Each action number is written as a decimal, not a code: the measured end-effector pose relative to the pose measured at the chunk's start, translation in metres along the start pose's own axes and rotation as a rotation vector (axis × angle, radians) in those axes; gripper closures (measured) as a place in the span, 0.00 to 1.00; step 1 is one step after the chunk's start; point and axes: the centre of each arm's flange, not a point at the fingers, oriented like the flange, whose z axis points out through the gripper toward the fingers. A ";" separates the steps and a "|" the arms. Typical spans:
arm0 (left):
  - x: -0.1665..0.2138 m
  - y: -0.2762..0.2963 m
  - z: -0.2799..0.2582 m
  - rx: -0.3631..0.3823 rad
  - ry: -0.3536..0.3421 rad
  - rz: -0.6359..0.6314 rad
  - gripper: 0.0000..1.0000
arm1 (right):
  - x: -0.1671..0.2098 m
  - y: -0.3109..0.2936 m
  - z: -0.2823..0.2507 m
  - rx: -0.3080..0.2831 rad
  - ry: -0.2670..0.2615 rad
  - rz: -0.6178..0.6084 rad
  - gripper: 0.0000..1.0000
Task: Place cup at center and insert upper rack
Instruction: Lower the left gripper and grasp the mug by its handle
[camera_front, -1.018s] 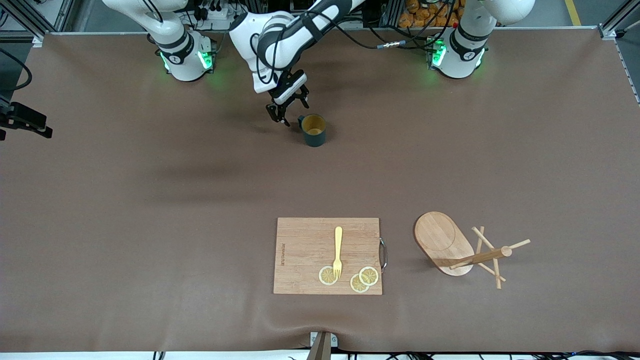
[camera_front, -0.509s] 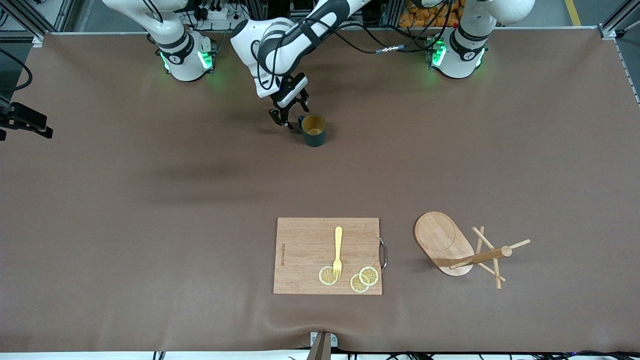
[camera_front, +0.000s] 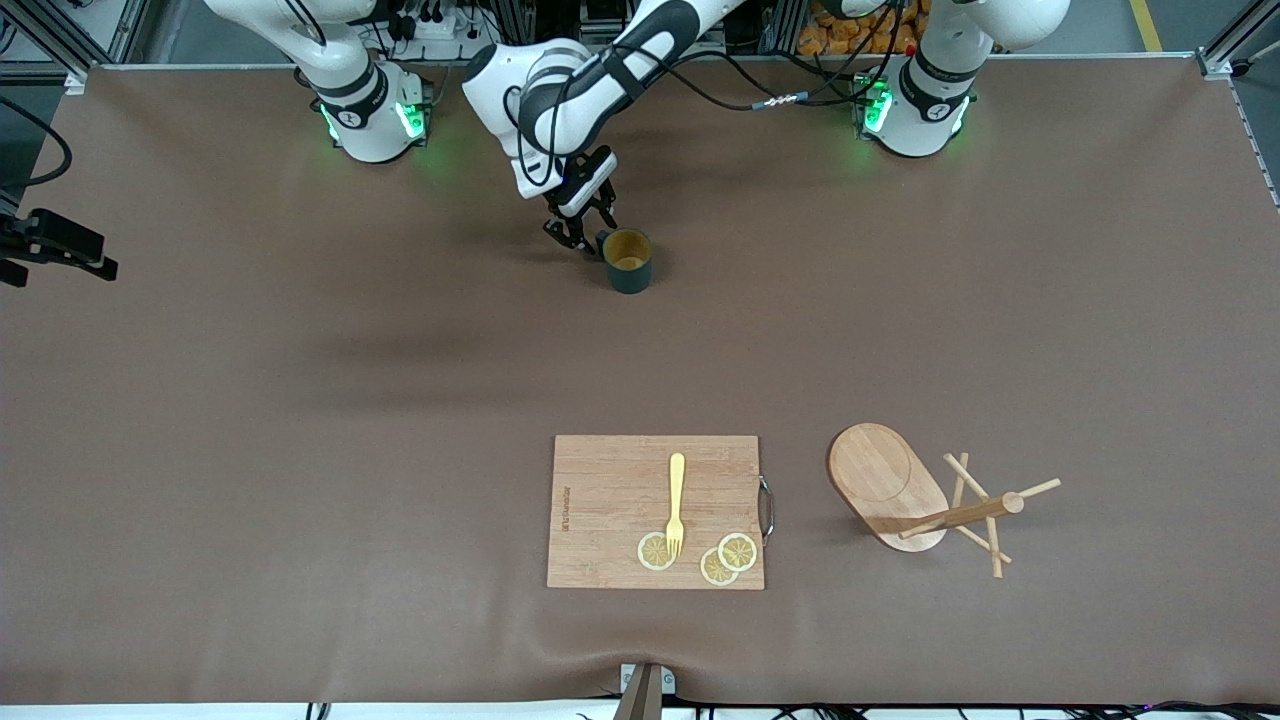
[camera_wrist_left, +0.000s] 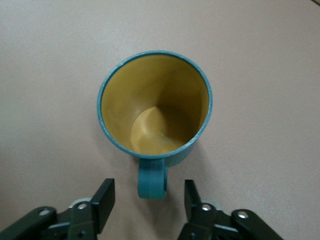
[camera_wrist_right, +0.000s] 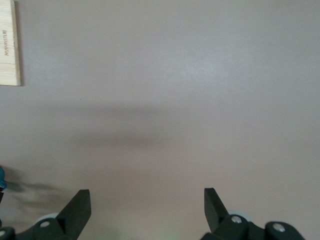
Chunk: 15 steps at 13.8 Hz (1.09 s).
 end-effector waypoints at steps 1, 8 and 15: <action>0.000 0.000 0.000 0.004 -0.004 -0.004 0.45 | 0.000 0.000 0.000 0.003 0.000 0.000 0.00; 0.006 0.005 0.003 0.021 -0.012 -0.027 0.57 | -0.002 0.003 0.000 0.007 -0.004 0.007 0.00; 0.013 0.011 0.003 0.032 -0.024 -0.051 0.79 | -0.002 0.003 0.000 0.008 -0.004 0.007 0.00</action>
